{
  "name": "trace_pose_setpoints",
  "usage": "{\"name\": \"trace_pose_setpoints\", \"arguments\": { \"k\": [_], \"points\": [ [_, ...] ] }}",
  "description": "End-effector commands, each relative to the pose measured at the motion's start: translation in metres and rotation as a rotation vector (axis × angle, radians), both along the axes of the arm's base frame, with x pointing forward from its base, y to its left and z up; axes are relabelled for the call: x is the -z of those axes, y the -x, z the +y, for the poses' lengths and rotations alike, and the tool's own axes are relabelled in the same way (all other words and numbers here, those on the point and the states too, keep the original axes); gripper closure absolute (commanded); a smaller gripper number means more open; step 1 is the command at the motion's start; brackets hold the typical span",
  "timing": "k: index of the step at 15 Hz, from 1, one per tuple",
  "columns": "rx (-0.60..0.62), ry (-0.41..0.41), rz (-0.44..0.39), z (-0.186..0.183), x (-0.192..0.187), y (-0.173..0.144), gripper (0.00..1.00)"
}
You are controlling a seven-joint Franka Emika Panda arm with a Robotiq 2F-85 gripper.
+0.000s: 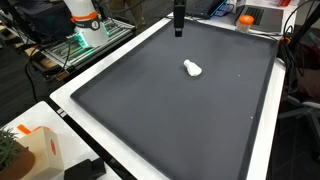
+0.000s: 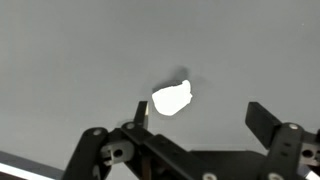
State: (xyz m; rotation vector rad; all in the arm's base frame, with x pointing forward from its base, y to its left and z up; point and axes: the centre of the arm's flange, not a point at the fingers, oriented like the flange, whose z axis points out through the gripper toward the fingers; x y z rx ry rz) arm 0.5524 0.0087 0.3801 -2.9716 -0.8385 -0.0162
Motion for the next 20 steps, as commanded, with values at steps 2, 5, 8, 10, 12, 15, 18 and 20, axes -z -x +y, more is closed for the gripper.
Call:
{"name": "trace_pose_setpoints", "arguments": {
  "k": [2,5,8,10,12,15,18,20],
  "points": [
    [-0.245,0.024,-0.082,-0.011,-0.005,0.013,0.00],
    [-0.411,0.017,-0.136,-0.020,-0.004,0.016,0.00],
    [-0.564,-0.036,-0.175,-0.023,0.008,0.019,0.00],
    [-0.528,-0.020,-0.160,-0.017,0.005,0.004,0.00],
    [-0.579,-0.040,-0.169,-0.017,0.009,0.006,0.00],
    [-0.670,-0.106,-0.171,-0.029,0.028,-0.002,0.00],
    [-0.741,-0.195,-0.197,-0.051,0.062,-0.002,0.00],
    [-0.761,-0.259,-0.216,-0.058,0.084,0.000,0.00]
  ]
}}
